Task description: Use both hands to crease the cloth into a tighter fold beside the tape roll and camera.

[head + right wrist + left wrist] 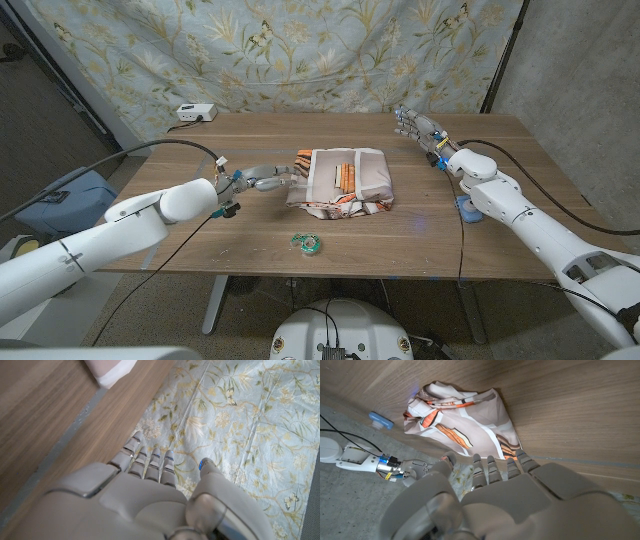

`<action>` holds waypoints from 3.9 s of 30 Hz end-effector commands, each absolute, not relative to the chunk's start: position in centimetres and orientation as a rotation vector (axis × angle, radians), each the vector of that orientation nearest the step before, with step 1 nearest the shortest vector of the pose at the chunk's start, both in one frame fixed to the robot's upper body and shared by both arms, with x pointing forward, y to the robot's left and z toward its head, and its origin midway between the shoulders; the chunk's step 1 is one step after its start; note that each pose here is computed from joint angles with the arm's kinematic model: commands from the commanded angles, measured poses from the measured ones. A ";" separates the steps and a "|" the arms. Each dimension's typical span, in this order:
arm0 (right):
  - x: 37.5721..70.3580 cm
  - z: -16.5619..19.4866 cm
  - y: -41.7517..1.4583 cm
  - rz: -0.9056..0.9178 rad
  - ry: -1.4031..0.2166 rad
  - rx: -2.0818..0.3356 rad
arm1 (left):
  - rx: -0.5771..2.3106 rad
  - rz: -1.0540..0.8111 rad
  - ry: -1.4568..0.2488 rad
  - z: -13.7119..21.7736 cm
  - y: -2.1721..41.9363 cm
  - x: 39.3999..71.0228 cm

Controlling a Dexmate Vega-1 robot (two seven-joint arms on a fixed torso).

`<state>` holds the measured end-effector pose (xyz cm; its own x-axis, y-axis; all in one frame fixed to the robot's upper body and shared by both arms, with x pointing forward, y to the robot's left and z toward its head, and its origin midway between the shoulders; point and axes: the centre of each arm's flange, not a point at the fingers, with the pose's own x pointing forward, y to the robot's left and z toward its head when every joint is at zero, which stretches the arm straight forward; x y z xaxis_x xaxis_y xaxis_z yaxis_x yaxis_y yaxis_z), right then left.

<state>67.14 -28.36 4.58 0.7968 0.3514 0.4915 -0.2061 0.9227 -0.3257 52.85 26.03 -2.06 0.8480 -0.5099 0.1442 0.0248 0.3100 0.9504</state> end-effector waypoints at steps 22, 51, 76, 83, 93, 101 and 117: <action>66.3 7.6 -26.5 0.309 -0.512 -0.502 | 1.373 -0.443 -0.348 -2.6 25.0 54.0; 66.1 8.7 -24.5 0.297 -0.406 -0.701 | 1.405 -0.496 -0.300 -3.2 24.4 55.2; 67.1 8.4 -23.9 0.268 -0.373 -0.735 | 1.480 -0.468 -0.290 -2.7 23.8 55.2; 67.2 8.7 -23.3 0.236 -0.334 -0.803 | 1.481 -0.464 -0.289 -2.5 23.6 55.2; 67.9 9.2 -22.4 0.231 -0.283 -0.898 | 1.497 -0.472 -0.291 -2.3 23.3 55.4; 68.4 9.5 -21.9 0.222 -0.245 -0.973 | 1.500 -0.469 -0.287 -2.3 23.2 55.4; 69.0 9.4 -22.4 0.203 -0.171 -1.070 | 1.505 -0.468 -0.280 -2.4 23.2 55.3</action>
<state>68.57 -22.00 9.44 0.9557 0.2832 0.0798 -0.0807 0.5130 -0.8546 55.39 23.33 -2.34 0.8797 -0.4639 -0.1045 0.1215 0.0068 0.9926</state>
